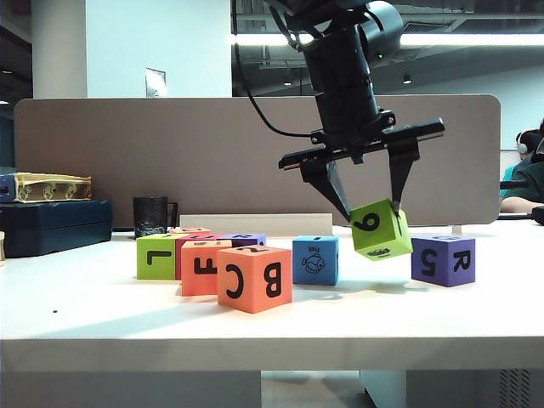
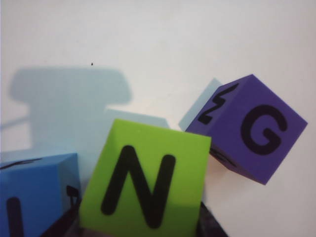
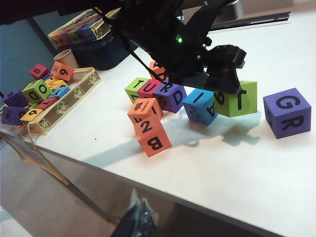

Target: Select the appropriate blocks from the scattered letter blocks on the table and arrange them in a row to spell out "TURING".

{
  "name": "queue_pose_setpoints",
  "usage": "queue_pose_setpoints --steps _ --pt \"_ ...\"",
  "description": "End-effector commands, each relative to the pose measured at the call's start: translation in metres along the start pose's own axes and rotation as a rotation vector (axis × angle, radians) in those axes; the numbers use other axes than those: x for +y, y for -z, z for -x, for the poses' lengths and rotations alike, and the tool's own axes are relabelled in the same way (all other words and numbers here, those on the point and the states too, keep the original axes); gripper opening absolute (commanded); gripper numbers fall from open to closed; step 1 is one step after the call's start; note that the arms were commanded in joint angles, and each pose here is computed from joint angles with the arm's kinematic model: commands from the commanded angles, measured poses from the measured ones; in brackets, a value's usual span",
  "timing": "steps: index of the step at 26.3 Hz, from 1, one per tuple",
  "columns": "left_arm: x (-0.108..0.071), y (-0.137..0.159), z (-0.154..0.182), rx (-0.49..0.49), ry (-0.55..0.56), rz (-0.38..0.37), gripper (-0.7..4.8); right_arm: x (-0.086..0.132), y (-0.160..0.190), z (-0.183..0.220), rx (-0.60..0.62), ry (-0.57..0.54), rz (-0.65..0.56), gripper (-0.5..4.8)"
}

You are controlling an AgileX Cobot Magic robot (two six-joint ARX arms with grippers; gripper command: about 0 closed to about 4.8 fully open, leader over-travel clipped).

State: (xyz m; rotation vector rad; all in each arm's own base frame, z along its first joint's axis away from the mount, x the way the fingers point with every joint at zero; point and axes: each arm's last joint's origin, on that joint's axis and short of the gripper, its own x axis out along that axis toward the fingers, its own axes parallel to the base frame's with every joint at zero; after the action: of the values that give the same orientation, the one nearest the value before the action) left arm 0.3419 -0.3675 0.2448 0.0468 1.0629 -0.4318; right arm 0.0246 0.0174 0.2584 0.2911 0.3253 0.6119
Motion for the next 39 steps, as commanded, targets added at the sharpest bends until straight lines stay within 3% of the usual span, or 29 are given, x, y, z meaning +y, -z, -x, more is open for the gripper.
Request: queue_pose_setpoints --steps 1,22,28,39 --pt "-0.003 0.002 -0.003 -0.012 -0.02 0.021 2.68 0.002 -0.002 0.002 -0.024 -0.006 0.022 -0.01" --pt "-0.01 0.019 -0.024 0.088 -0.055 0.001 2.71 0.002 -0.002 0.002 -0.026 -0.005 0.023 -0.01" --pt "-0.01 0.022 -0.023 0.123 -0.044 0.0 3.47 0.002 -0.002 0.002 -0.026 -0.005 0.023 -0.01" --pt "-0.01 0.02 -0.01 0.15 -0.005 -0.087 3.5 0.002 -0.002 0.002 -0.026 -0.005 0.023 -0.01"
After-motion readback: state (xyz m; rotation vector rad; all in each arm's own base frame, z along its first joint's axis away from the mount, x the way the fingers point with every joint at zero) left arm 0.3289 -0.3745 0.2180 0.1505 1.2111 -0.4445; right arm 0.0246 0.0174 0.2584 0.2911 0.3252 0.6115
